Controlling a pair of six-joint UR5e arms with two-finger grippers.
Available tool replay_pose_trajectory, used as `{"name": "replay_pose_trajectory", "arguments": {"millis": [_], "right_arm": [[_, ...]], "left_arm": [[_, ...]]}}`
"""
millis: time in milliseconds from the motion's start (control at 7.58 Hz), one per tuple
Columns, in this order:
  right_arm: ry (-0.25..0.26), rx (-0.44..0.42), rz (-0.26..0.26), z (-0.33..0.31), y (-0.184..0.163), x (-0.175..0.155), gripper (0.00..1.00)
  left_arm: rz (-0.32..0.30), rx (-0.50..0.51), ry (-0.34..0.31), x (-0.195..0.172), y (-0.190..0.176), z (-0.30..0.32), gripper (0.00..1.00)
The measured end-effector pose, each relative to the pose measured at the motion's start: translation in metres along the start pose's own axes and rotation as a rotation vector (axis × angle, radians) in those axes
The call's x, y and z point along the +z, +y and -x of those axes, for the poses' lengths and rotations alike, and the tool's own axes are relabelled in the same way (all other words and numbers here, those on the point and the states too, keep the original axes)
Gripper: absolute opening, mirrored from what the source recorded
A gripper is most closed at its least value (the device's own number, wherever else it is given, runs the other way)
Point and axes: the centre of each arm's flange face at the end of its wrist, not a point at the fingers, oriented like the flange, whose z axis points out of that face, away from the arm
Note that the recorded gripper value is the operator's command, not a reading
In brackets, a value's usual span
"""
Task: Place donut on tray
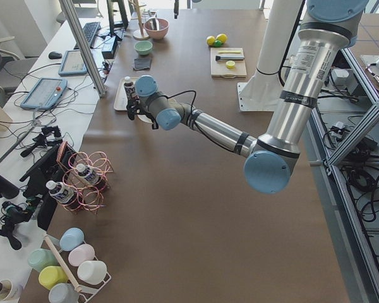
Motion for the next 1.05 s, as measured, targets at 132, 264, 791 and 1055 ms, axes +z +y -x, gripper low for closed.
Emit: {"name": "replay_pose_trajectory", "arguments": {"millis": [132,264,791,1055], "right_arm": [[-0.027,0.028,0.002,0.035,0.002,0.009,1.00],[-0.053,0.051,0.000,0.077,-0.001,0.012,1.00],[-0.115,0.145,-0.020,0.241,0.015,0.031,1.00],[-0.153,0.168,-0.001,0.309,0.040,0.043,1.00]], "left_arm": [[-0.016,-0.023,-0.012,0.020,0.015,-0.035,0.00],[-0.023,-0.046,-0.015,0.044,0.036,-0.071,0.00],[-0.006,-0.137,0.033,0.085,0.097,-0.167,0.00],[-0.014,-0.163,0.048,0.098,0.118,-0.197,0.00]]}}
